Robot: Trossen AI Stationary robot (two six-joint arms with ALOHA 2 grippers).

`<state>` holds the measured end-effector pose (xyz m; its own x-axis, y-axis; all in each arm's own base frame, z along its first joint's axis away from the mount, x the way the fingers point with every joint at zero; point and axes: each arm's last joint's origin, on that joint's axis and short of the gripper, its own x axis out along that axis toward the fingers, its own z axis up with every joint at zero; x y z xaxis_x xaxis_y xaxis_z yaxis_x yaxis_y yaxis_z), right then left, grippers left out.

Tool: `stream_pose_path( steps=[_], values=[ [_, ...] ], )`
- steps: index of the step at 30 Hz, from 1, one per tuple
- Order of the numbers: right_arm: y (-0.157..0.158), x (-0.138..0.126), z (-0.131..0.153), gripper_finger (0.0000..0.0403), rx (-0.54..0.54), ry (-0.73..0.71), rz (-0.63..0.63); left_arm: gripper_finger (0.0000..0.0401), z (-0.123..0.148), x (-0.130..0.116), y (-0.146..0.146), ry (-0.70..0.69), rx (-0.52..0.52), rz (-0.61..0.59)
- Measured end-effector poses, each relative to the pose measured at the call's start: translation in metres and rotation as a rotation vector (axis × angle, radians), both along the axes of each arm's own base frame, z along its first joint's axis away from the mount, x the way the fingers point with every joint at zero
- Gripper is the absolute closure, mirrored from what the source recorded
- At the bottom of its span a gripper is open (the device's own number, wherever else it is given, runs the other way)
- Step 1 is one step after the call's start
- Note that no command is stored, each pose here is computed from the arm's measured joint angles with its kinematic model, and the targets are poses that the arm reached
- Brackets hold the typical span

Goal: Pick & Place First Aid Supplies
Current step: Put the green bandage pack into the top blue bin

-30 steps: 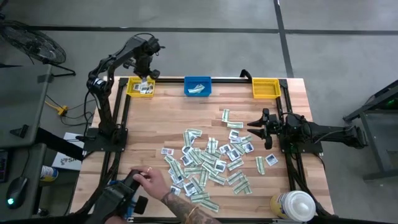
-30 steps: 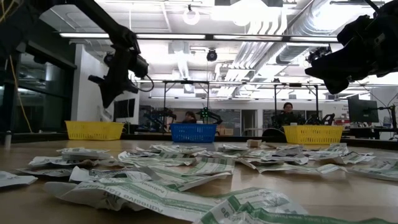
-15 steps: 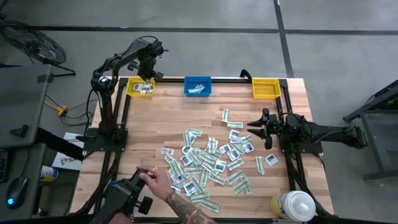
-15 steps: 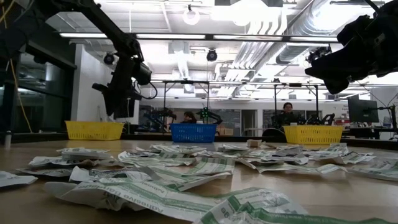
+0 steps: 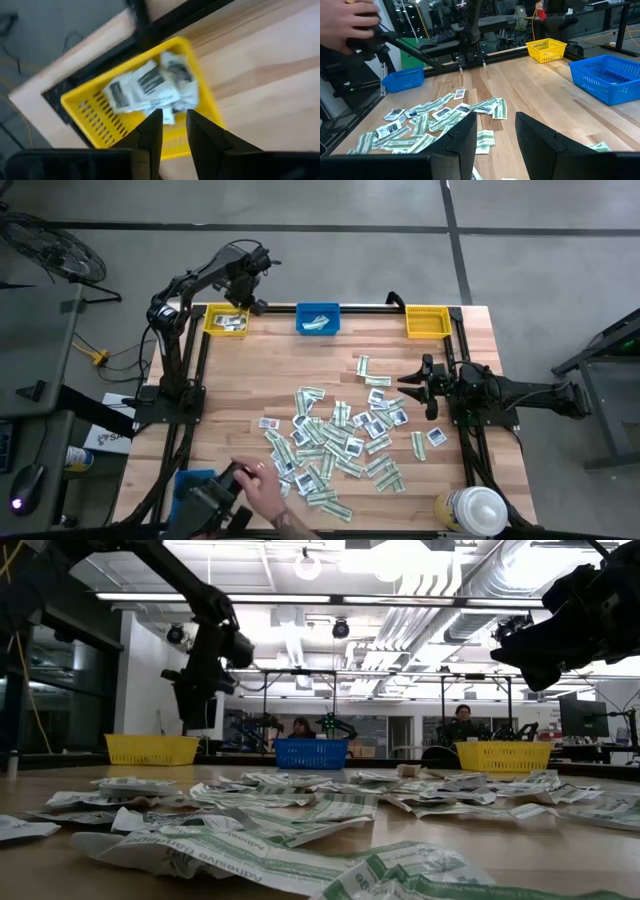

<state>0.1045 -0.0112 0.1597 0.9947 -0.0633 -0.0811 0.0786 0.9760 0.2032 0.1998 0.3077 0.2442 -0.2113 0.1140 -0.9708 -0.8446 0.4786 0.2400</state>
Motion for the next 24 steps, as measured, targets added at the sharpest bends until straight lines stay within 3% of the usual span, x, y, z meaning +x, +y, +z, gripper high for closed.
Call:
stream_pose_path(
  steps=[7,14,19,24],
  values=[
    [0.0,0.0,0.0,0.0274,0.0,0.0,0.0,0.0314,0.012,0.038,-0.031,-0.088,0.013,-0.17],
    [0.0,0.0,0.0,0.0274,0.0,0.0,0.0,0.0313,0.012,0.087,-0.081,-0.189,-0.085,-0.415],
    [0.0,0.0,0.0,0.0274,0.0,0.0,0.0,0.0313,0.008,0.112,-0.122,-0.301,-0.241,-0.597],
    [0.0,0.0,0.0,0.0274,0.0,0.0,0.0,0.0313,-0.02,0.124,-0.157,-0.407,-0.422,-0.723]
  ],
)
